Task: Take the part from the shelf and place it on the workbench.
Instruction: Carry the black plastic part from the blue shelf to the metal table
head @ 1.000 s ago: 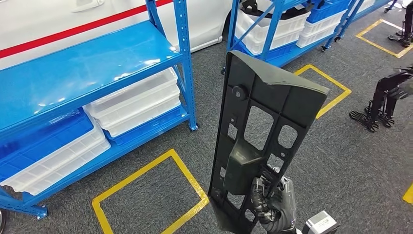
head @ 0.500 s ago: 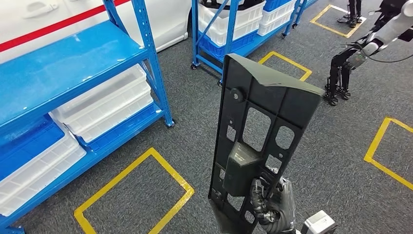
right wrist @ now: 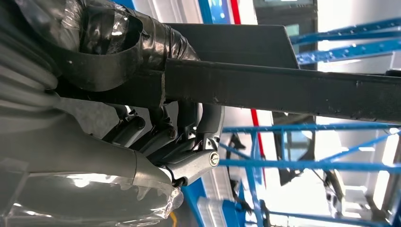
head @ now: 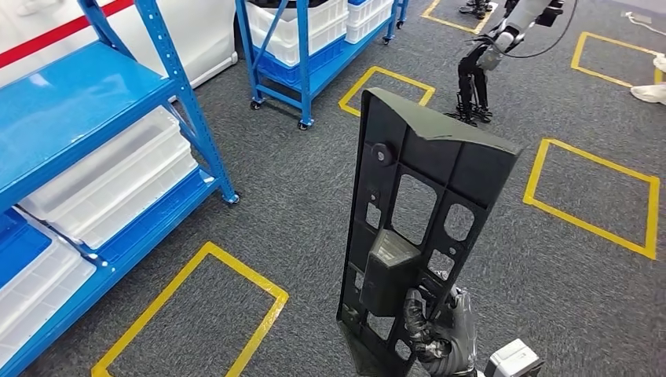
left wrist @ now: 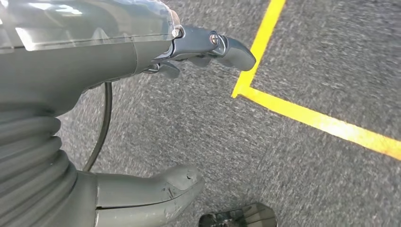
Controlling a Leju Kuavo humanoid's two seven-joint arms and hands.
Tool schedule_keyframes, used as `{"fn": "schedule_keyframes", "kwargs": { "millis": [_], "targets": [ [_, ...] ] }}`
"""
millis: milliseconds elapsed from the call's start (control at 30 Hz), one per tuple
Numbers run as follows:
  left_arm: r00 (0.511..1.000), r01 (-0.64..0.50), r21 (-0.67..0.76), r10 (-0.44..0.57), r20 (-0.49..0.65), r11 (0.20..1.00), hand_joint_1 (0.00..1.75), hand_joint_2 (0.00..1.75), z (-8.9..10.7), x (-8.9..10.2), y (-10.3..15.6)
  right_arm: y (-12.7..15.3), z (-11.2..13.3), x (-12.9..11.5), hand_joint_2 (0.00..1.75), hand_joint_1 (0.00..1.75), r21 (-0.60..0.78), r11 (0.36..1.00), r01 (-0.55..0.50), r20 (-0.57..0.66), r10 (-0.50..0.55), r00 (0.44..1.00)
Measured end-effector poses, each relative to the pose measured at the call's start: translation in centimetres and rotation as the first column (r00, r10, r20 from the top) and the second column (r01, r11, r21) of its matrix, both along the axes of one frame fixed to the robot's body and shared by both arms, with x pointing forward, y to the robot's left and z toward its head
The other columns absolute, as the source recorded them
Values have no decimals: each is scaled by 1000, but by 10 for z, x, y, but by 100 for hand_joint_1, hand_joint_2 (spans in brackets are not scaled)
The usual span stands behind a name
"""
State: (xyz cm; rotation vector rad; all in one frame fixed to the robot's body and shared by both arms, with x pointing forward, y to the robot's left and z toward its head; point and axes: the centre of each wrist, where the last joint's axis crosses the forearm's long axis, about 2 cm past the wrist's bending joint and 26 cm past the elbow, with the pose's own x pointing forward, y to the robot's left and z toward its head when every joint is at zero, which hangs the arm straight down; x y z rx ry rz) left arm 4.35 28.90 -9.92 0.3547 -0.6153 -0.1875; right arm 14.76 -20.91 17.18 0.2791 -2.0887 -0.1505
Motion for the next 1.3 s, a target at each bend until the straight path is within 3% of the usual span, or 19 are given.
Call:
{"fn": "schedule_keyframes", "kwargs": {
  "millis": [1300],
  "targets": [
    [994, 99, -20, -100, -37, 995, 0, 175, 1, -6, 7, 1, 0, 3, 175, 175, -2, 1000, -27, -13, 27, 1000]
  ]
}}
